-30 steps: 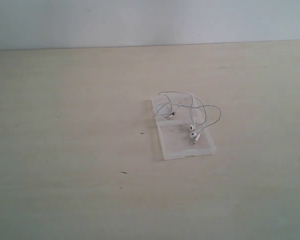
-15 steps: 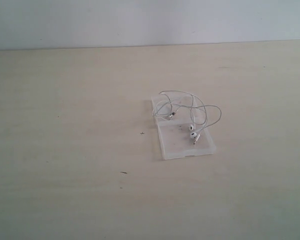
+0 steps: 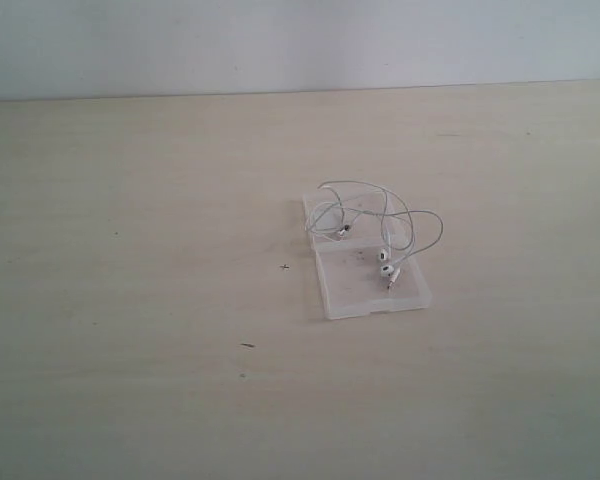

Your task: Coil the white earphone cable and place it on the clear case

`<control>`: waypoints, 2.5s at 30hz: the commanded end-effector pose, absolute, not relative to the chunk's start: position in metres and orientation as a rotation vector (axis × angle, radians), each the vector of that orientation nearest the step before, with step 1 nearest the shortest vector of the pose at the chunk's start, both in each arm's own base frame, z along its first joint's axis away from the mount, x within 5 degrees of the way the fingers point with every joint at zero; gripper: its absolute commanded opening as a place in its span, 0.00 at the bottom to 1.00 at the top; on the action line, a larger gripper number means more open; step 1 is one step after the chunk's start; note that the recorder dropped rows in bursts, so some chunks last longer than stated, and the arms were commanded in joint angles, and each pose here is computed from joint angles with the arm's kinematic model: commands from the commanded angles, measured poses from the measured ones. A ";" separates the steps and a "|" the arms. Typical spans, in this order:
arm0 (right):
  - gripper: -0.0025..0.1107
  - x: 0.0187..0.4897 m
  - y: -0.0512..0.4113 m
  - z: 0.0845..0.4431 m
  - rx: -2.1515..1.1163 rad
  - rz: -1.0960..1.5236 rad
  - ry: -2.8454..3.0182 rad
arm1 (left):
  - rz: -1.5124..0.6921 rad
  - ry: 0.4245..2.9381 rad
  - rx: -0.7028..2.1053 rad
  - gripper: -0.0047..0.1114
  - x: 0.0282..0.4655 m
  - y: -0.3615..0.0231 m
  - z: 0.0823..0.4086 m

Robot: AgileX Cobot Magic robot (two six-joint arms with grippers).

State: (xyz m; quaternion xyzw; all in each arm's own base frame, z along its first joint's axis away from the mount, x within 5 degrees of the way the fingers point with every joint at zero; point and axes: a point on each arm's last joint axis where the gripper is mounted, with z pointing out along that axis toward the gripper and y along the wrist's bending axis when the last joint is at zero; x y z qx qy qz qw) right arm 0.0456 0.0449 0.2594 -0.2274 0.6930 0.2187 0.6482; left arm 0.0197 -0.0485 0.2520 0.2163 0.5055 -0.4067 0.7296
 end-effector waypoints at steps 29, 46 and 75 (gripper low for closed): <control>0.02 0.061 0.007 0.202 -0.030 0.135 1.631 | -0.887 1.106 0.473 0.04 0.019 -0.048 0.253; 0.02 0.061 0.006 0.202 0.098 0.253 1.631 | -0.887 1.105 0.474 0.04 0.019 -0.048 0.253; 0.02 0.061 0.006 0.202 0.096 0.251 1.631 | -0.142 1.558 -0.420 0.04 0.055 0.013 0.202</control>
